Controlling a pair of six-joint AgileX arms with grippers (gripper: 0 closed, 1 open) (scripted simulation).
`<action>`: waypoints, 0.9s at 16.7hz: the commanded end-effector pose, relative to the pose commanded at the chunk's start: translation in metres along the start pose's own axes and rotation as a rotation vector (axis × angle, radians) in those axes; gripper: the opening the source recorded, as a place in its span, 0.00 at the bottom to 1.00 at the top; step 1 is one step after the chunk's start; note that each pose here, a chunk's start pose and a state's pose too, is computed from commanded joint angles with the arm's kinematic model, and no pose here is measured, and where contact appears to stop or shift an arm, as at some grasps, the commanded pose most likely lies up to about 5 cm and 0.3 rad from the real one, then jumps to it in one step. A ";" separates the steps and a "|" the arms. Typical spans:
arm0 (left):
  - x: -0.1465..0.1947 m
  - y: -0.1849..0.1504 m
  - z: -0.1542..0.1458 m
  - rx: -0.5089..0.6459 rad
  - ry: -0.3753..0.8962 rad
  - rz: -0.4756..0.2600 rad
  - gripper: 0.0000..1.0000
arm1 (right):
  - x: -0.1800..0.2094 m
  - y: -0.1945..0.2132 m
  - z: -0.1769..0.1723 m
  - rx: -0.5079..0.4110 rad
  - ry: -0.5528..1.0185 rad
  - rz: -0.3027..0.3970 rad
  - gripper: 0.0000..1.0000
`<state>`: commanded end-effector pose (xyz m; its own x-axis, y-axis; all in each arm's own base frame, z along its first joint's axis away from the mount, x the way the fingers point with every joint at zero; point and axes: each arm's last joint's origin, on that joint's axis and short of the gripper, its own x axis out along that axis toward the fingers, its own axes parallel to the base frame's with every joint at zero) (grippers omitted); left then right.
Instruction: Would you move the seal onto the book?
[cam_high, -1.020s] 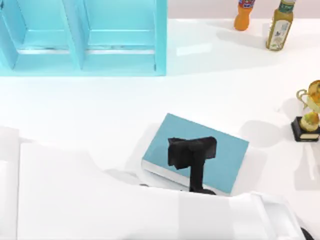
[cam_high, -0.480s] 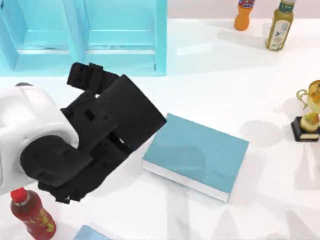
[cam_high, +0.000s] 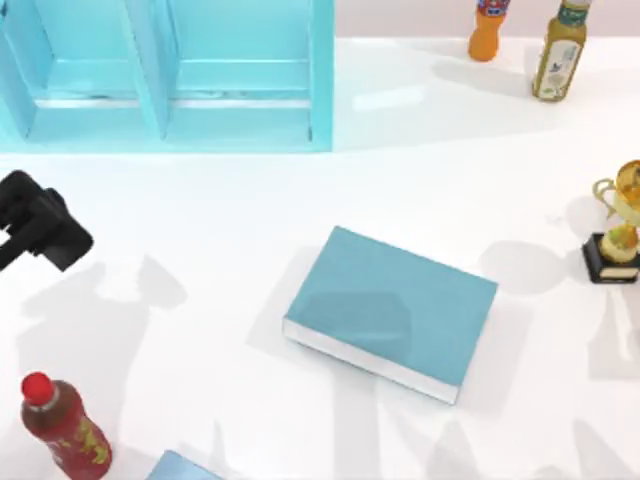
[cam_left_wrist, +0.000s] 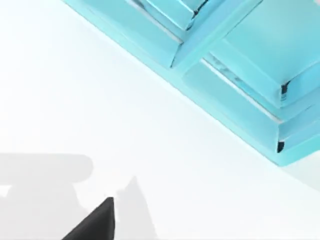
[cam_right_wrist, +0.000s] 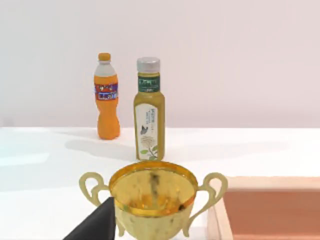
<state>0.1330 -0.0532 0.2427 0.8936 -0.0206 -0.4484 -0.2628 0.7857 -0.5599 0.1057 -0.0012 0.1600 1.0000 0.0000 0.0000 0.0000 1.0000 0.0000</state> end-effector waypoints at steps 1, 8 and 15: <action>-0.002 0.013 -0.001 0.078 -0.042 -0.040 1.00 | 0.000 0.000 0.000 0.000 0.000 0.000 1.00; 0.004 0.078 -0.026 0.537 -0.369 -0.146 1.00 | 0.000 0.000 0.000 0.000 0.000 0.000 1.00; 0.012 0.094 -0.035 0.659 -0.454 -0.135 1.00 | 0.000 0.000 0.000 0.000 0.000 0.000 1.00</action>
<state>0.1057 -0.0012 0.1600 1.0000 0.0000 0.0000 0.0000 1.0000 0.0000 0.1057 -0.0012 0.1600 1.0000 0.0000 0.0000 0.0000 1.0000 0.0000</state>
